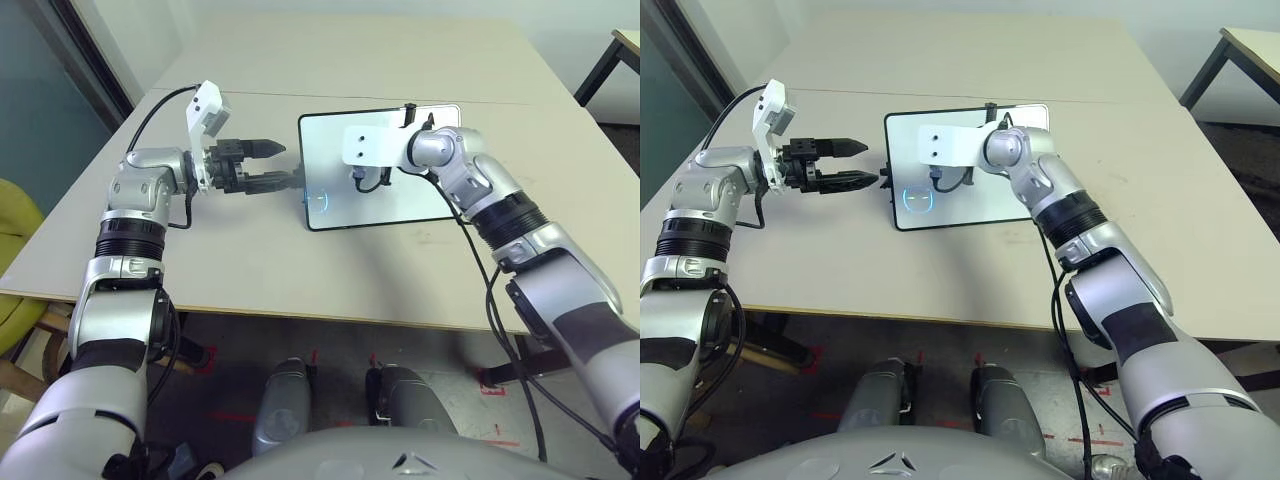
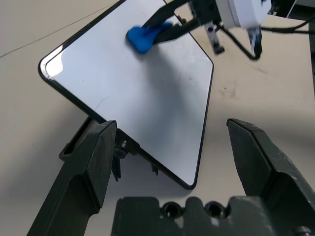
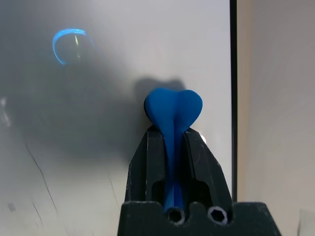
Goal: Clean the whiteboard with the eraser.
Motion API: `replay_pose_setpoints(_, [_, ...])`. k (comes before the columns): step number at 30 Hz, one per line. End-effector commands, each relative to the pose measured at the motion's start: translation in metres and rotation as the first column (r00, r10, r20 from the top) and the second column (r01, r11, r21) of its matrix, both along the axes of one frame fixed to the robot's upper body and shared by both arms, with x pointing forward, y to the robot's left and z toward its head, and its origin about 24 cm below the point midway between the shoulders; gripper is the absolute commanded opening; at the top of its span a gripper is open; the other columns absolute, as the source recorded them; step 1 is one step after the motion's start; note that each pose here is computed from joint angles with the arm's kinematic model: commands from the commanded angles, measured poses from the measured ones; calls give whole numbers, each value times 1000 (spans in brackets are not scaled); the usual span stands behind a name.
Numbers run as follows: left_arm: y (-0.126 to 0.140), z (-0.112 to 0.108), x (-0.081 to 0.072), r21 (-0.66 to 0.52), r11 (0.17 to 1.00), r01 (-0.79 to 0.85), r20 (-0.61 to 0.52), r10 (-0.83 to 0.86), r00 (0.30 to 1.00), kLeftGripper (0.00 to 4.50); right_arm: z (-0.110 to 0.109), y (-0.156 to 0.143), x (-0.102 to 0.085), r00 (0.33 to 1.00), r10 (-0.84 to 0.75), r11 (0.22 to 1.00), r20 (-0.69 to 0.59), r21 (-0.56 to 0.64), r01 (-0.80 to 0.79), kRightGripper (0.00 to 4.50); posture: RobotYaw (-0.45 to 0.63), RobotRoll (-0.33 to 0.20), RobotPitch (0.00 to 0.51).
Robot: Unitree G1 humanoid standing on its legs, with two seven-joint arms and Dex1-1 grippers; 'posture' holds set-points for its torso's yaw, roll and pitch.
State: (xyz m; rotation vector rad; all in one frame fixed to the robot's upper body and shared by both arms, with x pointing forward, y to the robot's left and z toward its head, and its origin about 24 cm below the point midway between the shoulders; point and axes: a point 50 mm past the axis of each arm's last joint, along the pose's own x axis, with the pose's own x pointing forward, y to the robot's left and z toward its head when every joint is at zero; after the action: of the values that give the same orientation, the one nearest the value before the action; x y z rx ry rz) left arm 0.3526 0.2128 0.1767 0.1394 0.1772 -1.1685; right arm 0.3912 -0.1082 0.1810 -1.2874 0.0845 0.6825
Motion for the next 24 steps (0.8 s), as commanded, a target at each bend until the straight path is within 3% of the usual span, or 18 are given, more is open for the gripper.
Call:
replay_pose_setpoints(1, [-2,5,2,0,1000,11,18,-11,1000,4500,-11,-23,1,997,-72,997,-33,-13,72,227,145,0,60])
replay_pose_setpoints(16, [-2,5,3,7,1000,10,17,-11,1000,4500,-16,-87,-5,968,-241,970,-67,-35,239,225,136,0,63])
replay_pose_setpoints(21, [0,6,2,8,1000,6,19,-6,1000,4500,-6,-102,-12,931,-298,917,-211,206,340,224,136,0,63])
replay_pose_setpoints(24, [0,5,2,7,1000,1,22,-1,1000,4500,2,-122,-20,870,-371,799,-325,366,478,224,136,0,63])
